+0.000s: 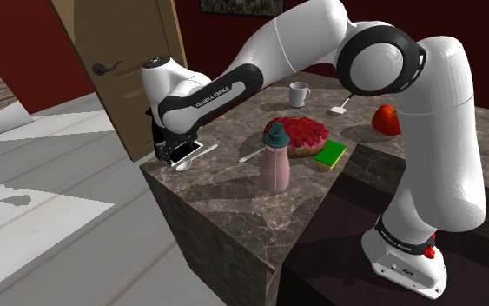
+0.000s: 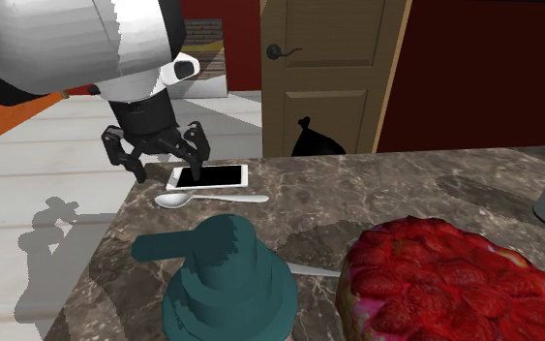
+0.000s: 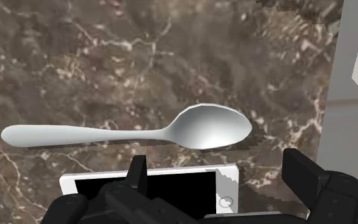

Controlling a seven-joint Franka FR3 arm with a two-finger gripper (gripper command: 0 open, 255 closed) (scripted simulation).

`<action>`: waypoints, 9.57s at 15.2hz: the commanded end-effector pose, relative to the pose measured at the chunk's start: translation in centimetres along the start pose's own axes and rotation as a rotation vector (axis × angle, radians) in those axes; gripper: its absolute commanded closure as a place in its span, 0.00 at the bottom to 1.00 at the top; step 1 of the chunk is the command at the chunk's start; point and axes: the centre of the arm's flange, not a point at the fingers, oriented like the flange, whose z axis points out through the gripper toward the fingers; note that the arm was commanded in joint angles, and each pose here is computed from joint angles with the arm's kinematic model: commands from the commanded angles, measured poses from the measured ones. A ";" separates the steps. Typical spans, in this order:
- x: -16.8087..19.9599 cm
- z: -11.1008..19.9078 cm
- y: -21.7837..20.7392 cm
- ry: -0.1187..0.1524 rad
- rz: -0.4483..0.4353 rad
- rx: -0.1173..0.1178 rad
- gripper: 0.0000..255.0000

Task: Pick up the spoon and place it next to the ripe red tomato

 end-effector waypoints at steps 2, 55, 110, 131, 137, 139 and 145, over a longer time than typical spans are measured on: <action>0.6 1.1 -0.6 0.005 -0.003 -0.002 0.00; 3.0 -11.6 0.0 0.005 -0.003 -0.002 1.00; -22.1 -15.1 62.3 0.005 -0.003 -0.002 1.00; -32.3 -15.3 87.2 0.005 -0.003 -0.002 1.00; -32.8 -12.2 87.1 0.005 -0.003 -0.002 1.00; -32.9 -11.1 87.0 0.005 -0.003 -0.002 1.00; -33.4 -8.0 86.9 0.005 -0.003 -0.002 1.00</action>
